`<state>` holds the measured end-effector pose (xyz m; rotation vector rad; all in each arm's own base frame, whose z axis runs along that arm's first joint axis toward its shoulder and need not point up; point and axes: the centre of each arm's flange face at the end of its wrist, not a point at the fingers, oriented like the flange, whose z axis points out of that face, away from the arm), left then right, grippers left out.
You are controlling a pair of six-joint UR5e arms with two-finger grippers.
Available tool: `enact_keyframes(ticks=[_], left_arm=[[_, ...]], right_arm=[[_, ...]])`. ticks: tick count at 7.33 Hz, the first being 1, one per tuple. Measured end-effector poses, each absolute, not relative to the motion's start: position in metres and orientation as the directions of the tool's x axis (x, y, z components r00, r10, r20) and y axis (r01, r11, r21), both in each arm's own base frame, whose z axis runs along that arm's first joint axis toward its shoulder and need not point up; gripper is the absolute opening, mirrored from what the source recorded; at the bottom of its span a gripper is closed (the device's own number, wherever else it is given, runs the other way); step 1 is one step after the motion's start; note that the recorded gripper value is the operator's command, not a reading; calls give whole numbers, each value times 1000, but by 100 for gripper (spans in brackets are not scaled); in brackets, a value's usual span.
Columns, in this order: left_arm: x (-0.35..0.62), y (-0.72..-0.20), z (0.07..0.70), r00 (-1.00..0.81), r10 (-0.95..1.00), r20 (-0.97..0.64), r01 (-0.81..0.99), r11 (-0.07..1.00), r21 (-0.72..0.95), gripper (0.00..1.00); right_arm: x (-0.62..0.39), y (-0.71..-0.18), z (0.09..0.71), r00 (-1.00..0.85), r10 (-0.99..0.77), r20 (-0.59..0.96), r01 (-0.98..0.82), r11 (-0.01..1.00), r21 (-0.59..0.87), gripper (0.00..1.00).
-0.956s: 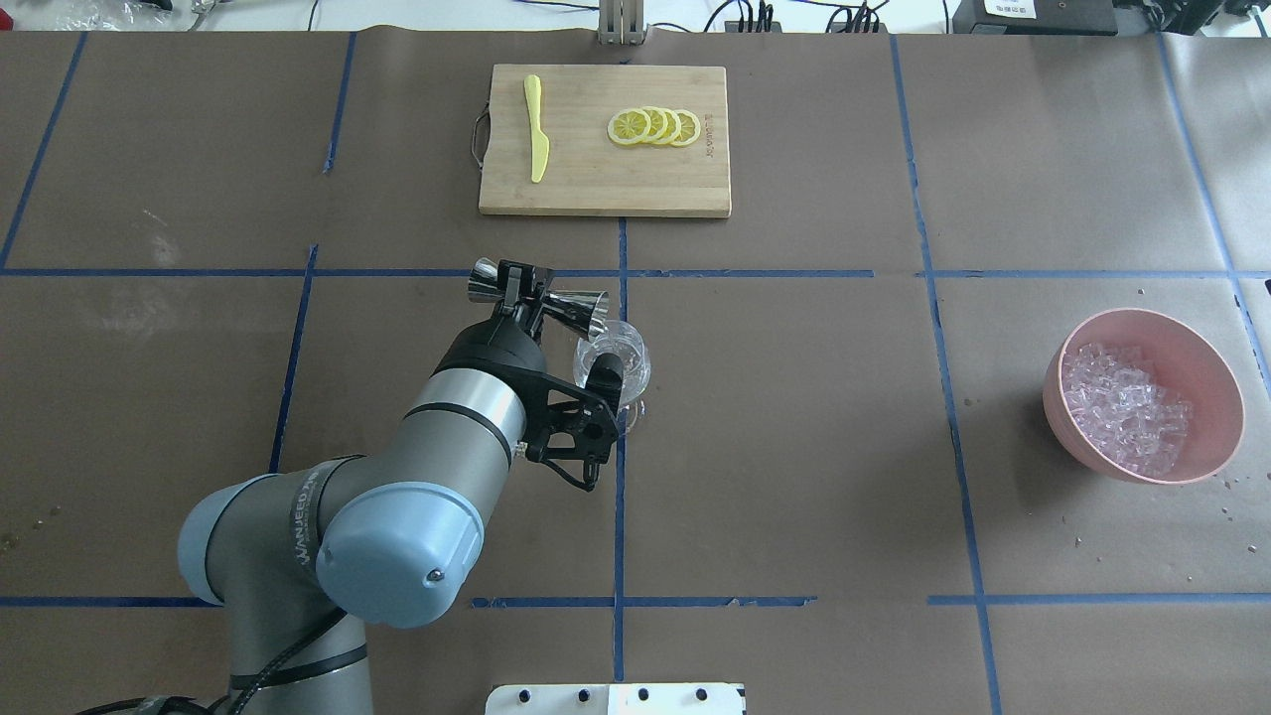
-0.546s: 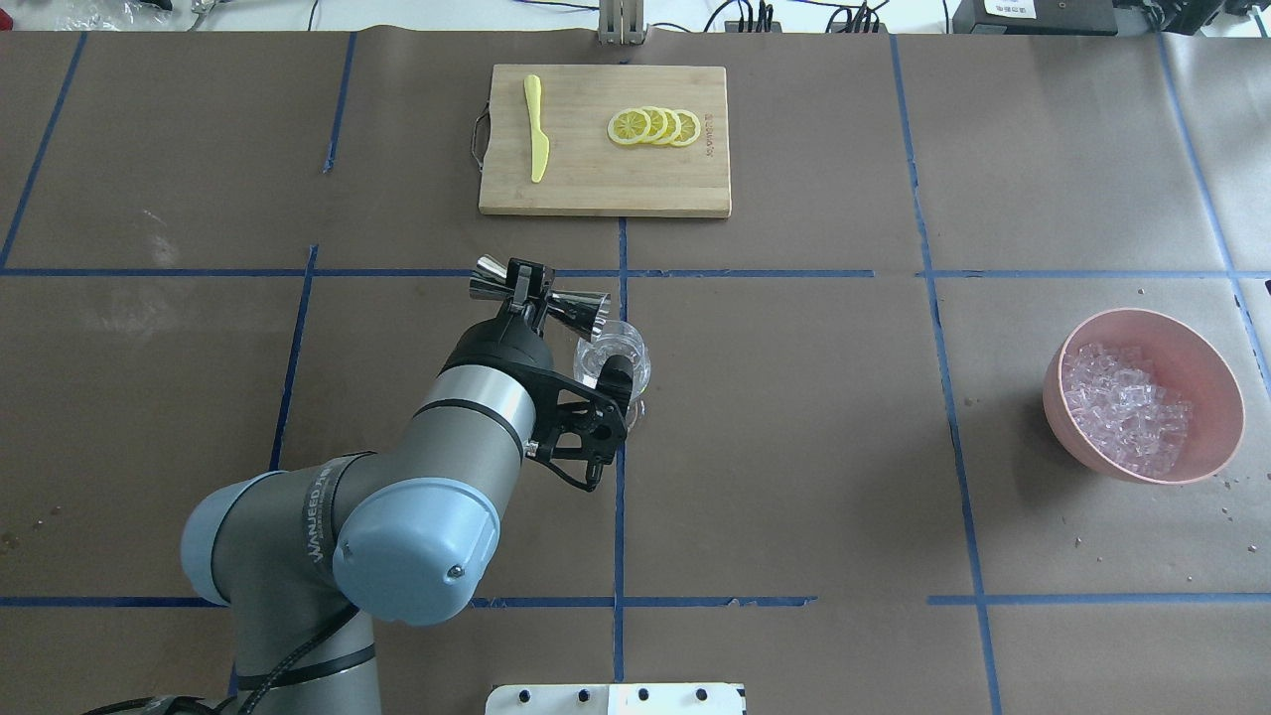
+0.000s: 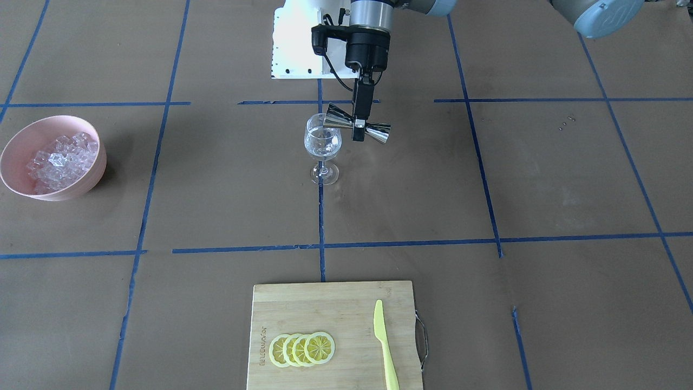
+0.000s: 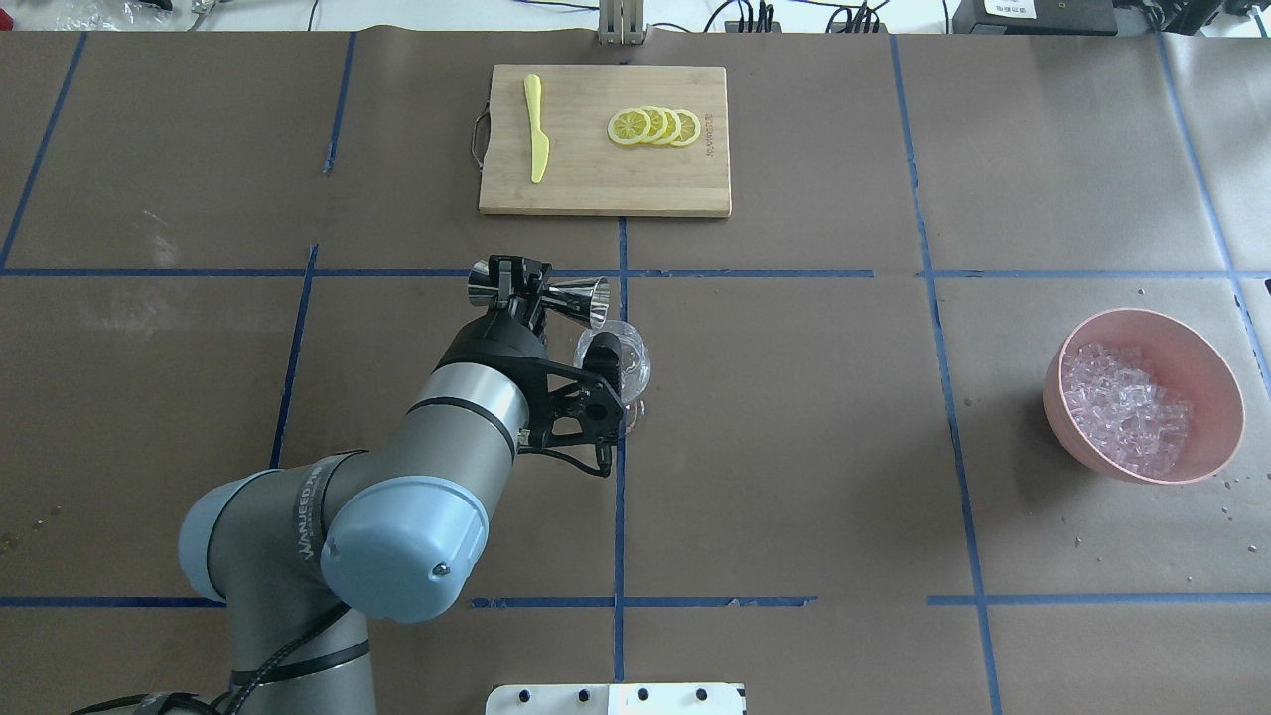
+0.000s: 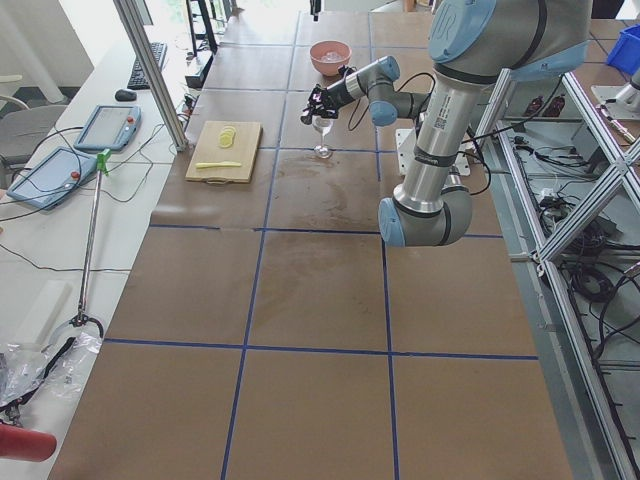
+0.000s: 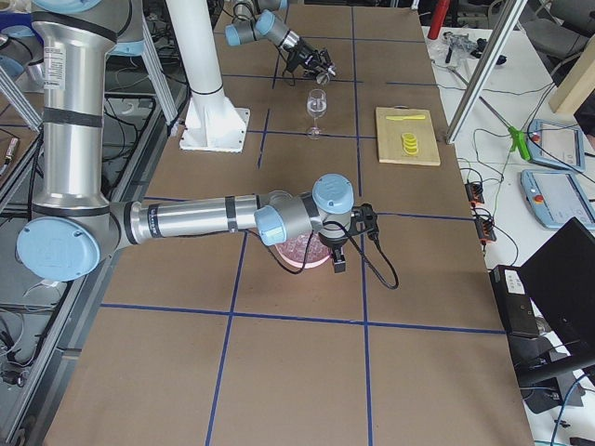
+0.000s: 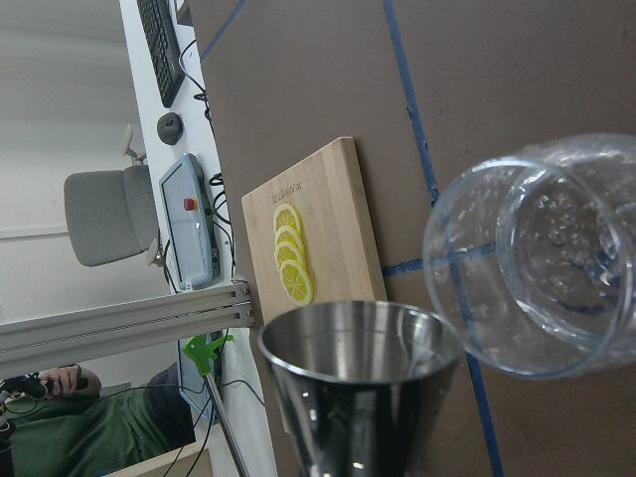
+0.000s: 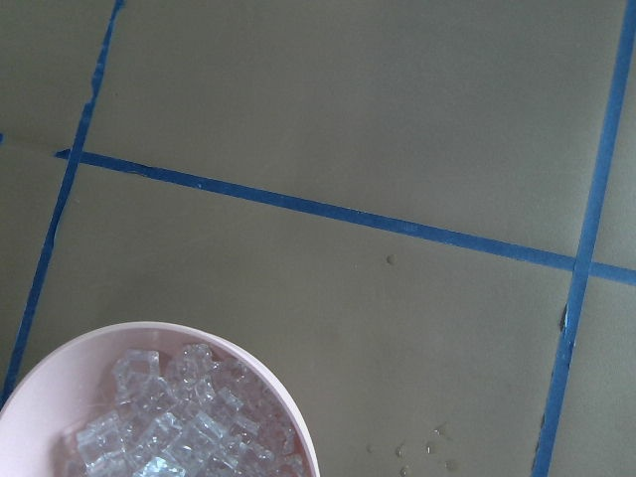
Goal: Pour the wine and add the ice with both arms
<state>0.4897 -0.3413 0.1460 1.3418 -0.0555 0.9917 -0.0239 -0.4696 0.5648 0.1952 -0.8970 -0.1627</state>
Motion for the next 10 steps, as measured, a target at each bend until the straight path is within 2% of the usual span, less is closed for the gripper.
enact_keyframes(ticks=[2, 4, 6, 8, 10], left_arm=[[477, -341, 180, 717, 558, 418, -485, -32, 874, 0], [452, -335, 245, 807, 547, 222, -294, 47, 955, 0], [397, -320, 343, 848, 530, 19, -87, 103, 991, 0], [329, -302, 448, 853, 512, -102, 66, 89, 994, 0], [294, -296, 512, 845, 471, -252, 225, 114, 968, 0]], right_arm=[[-24, -470, 565, 615, -222, 757, 59, 970, 236, 100], [-24, -470, 567, 615, -218, 758, 59, 971, 232, 100], [-24, -470, 568, 615, -217, 758, 59, 971, 230, 100], [-24, -470, 567, 615, -219, 757, 59, 971, 233, 100], [-24, -470, 566, 615, -221, 757, 59, 970, 235, 100]])
